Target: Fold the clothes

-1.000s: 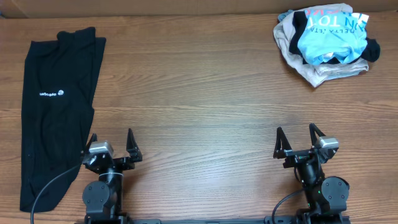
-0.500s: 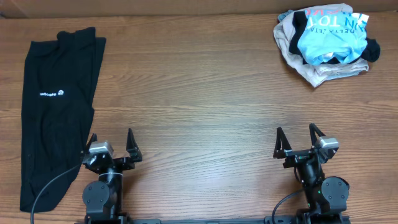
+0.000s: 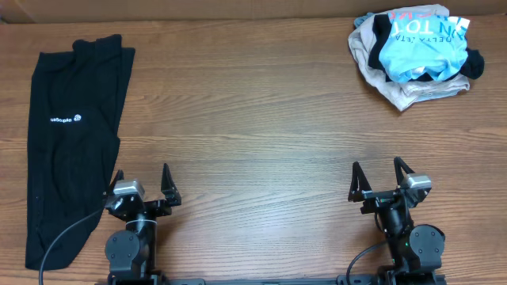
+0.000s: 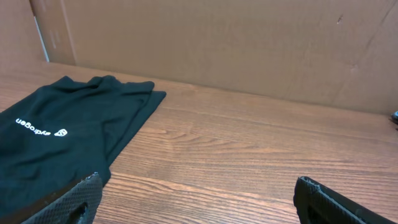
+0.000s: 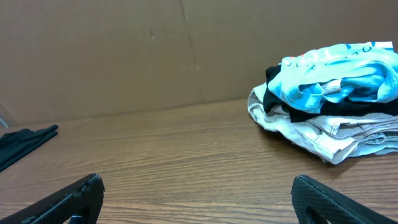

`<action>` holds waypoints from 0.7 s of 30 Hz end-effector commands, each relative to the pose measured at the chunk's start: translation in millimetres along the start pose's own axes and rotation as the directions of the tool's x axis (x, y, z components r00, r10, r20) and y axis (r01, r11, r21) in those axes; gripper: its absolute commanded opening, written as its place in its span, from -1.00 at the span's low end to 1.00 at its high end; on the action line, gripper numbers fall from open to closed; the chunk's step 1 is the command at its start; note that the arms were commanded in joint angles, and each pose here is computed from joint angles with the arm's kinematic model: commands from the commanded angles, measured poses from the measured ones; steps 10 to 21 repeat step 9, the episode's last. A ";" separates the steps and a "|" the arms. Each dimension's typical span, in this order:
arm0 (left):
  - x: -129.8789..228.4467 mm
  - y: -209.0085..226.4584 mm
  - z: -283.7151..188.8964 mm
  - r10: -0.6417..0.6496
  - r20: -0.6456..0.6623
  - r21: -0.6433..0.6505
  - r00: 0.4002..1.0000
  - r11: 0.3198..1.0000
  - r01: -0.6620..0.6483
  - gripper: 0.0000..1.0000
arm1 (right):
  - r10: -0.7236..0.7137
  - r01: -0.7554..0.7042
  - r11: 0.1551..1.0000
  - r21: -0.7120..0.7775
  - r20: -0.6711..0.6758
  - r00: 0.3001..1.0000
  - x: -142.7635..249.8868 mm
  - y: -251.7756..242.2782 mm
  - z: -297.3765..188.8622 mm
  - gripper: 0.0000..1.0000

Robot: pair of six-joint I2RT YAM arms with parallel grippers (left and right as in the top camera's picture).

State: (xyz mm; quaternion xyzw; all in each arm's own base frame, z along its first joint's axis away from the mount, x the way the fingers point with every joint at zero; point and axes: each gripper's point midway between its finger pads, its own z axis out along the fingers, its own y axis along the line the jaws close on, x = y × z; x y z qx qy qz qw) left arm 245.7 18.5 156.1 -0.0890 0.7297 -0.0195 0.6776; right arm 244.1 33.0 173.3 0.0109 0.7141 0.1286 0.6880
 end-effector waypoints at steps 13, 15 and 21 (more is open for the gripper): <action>-1.0 1.3 -0.3 0.016 0.008 -0.003 1.000 1.000 -0.016 1.00 | 0.003 -0.003 1.000 0.006 0.007 1.000 1.1 -1.3 0.0 1.00; -1.0 1.3 -0.3 0.016 0.008 -0.003 1.000 1.000 -0.016 1.00 | 0.003 -0.003 1.000 0.006 0.007 1.000 1.1 -1.3 0.0 1.00; -1.0 1.3 -0.3 0.016 0.008 -0.003 1.000 1.000 -0.016 1.00 | 0.003 -0.003 1.000 0.006 0.007 1.000 1.1 -1.3 0.0 1.00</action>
